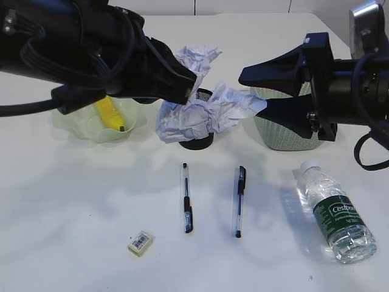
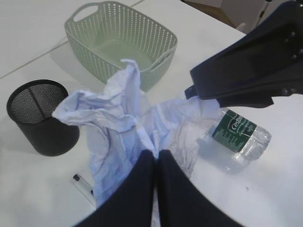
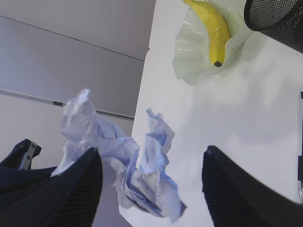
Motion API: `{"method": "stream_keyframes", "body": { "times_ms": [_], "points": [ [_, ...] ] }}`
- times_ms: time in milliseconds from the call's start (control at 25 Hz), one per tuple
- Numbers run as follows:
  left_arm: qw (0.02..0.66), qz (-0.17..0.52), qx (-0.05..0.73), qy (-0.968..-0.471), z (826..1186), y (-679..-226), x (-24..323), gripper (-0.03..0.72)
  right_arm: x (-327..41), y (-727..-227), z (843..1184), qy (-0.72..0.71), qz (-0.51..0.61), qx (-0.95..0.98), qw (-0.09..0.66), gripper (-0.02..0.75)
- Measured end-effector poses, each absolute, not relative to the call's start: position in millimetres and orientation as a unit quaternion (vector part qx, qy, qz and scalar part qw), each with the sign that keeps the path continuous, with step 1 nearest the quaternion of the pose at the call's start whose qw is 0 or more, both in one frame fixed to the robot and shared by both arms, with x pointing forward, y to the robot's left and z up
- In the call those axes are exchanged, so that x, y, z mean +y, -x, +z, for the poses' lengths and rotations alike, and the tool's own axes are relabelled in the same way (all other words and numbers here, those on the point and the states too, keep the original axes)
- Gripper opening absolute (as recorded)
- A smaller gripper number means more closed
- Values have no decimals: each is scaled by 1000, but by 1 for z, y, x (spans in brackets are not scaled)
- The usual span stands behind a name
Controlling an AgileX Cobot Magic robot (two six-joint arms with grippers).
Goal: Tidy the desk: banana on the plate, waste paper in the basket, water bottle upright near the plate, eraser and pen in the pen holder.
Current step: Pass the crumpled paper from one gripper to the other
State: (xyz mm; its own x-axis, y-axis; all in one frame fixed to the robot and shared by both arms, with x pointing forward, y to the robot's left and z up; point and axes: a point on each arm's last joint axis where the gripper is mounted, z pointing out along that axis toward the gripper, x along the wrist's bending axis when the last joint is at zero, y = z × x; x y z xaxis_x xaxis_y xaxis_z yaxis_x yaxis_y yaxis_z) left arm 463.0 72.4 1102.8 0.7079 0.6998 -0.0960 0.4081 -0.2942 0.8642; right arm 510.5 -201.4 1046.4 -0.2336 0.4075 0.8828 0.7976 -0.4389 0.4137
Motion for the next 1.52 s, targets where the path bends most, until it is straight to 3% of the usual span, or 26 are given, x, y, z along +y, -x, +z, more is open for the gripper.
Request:
{"method": "stream_keyframes", "body": {
  "times_ms": [400, 880, 1000, 1280, 1400, 1520],
  "points": [
    [485, 154, 351, -786, 1104, -464, 72, -22, -194, -518, 1029, 601, -584, -511, 193, 496],
    [486, 153, 352, -785, 1104, -464, 72, -22, -165, -518, 1033, 569, -580, -543, 211, 487],
    [486, 153, 352, -785, 1104, -464, 72, -22, -165, -518, 1033, 569, -580, -543, 211, 416],
    [486, 152, 353, -785, 1104, -463, 72, -20, -165, -518, 1033, 569, -580, -544, 210, 44],
    [486, 152, 353, -785, 1104, -463, 72, 23, -165, -518, 1033, 569, -580, -544, 210, 6],
    [486, 152, 353, -785, 1104, -463, 72, 188, -165, -518, 1033, 569, -580, -544, 210, 2]
  ]
}}
